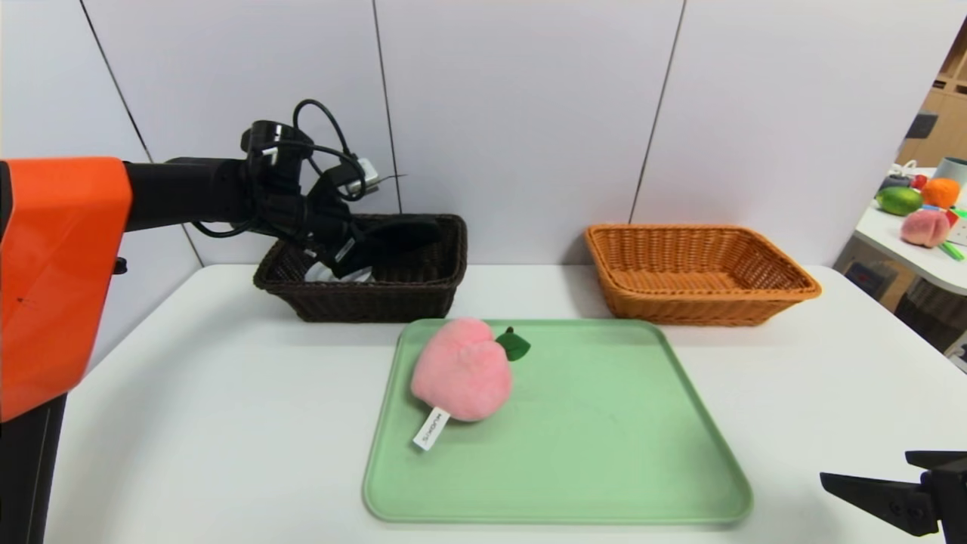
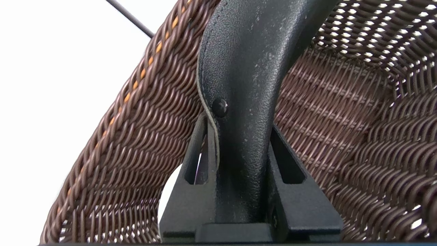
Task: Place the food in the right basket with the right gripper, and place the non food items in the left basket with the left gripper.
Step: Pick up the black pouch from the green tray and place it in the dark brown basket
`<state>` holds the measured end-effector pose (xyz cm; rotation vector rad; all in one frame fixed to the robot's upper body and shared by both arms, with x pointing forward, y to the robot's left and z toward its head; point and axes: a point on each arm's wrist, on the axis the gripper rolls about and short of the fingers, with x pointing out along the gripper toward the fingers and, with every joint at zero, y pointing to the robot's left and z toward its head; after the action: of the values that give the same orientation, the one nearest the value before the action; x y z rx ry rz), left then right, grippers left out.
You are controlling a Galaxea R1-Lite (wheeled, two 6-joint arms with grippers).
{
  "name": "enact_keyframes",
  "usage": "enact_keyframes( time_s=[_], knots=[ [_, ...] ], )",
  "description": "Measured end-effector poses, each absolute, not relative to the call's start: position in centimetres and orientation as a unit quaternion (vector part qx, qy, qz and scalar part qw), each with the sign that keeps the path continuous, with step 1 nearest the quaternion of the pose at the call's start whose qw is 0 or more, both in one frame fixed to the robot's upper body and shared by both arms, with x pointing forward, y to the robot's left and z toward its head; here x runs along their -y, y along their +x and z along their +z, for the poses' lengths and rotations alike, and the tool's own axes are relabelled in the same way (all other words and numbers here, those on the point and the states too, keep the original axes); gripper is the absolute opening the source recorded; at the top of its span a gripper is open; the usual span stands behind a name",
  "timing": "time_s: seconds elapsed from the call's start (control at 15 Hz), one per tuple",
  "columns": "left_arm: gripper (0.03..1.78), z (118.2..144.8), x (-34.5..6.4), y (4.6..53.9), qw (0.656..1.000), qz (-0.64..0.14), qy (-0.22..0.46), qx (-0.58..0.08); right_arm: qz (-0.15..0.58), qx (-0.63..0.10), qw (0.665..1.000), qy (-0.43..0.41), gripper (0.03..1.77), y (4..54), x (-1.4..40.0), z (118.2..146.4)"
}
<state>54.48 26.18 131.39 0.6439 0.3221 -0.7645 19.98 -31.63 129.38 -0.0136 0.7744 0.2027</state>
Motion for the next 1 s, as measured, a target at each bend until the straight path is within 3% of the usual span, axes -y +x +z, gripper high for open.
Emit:
enact_keyframes(
  time_s=[1.0],
  knots=[
    [0.40, 133.2, -26.3, 52.8, 0.863, -0.372, 0.299, -0.167, 0.099, -0.372, 0.923, -0.006, 1.70, 19.6, 31.7, 129.4]
  ],
)
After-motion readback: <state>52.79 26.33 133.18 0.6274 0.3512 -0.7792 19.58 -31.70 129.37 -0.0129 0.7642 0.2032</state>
